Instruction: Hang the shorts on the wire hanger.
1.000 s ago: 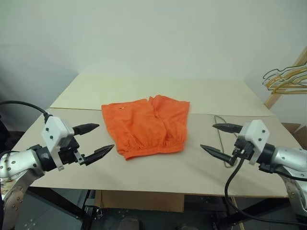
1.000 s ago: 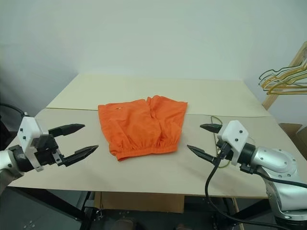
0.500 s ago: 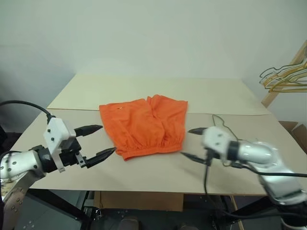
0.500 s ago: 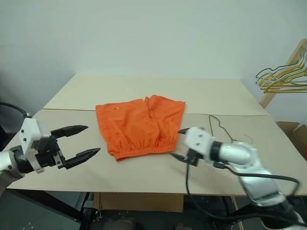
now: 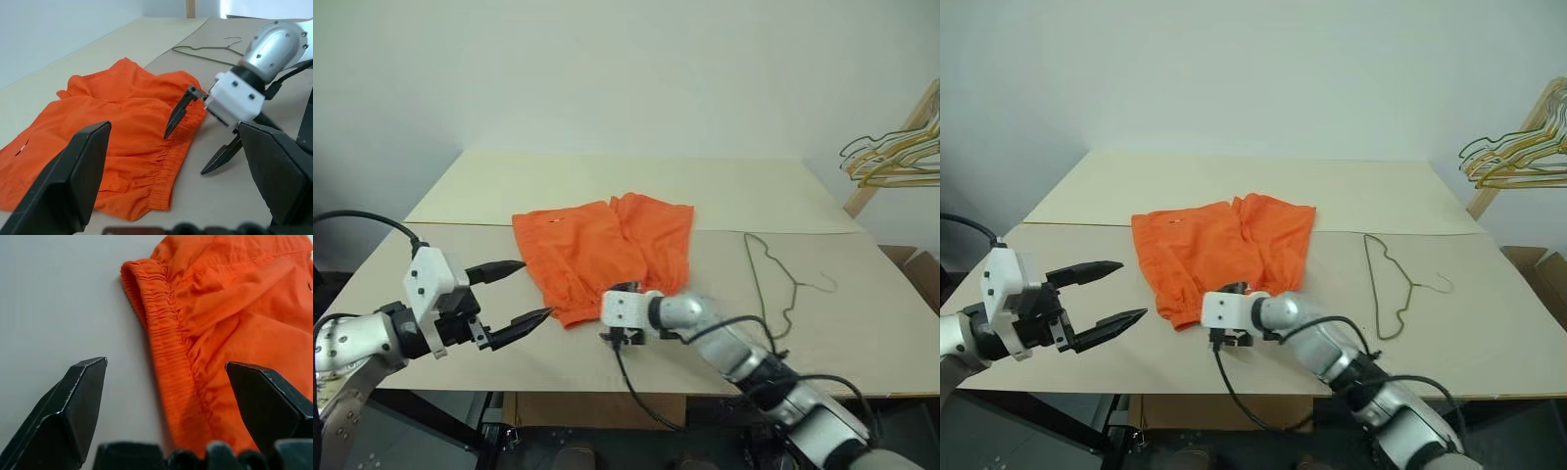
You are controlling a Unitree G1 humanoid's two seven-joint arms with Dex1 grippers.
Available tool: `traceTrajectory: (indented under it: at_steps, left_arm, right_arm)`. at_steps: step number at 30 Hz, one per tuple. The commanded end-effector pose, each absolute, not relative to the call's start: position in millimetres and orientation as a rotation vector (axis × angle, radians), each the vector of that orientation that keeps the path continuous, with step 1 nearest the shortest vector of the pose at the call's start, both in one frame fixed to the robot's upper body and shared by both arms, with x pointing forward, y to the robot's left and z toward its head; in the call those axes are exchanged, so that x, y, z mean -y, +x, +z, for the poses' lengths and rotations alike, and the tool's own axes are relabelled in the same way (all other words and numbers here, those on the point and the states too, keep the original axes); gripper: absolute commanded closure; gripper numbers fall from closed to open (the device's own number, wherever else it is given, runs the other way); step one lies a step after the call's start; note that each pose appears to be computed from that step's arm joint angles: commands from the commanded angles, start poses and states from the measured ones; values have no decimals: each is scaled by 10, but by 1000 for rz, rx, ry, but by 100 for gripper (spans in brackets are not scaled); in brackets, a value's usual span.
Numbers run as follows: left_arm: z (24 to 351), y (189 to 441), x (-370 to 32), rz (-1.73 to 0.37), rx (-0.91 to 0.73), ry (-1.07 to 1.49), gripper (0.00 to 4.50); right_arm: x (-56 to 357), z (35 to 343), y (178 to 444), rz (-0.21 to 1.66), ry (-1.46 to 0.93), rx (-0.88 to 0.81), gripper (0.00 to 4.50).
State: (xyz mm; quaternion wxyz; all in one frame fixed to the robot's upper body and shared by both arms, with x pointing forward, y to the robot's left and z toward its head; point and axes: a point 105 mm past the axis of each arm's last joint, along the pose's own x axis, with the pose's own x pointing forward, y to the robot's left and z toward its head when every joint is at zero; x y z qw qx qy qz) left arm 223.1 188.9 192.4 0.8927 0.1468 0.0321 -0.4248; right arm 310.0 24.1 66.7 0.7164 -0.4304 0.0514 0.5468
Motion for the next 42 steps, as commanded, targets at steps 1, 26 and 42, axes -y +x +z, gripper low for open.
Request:
traceTrajectory:
  at_steps: [1, 26, 42]
  left_arm:
    - [2006, 2206, -1856, -875, -22, 328, 0]
    - [1947, 2240, -1802, -898, -25, 318, 0]
    - [1924, 2296, -1721, -950, -14, 314, 0]
  right_arm:
    - [-288, 665, 3234, 1172, -1005, -118, 39]
    - [656, 727, 2902, 1477, -1146, 0, 447]
    - [1643, 959, 3577, 1318, -1605, 37, 310]
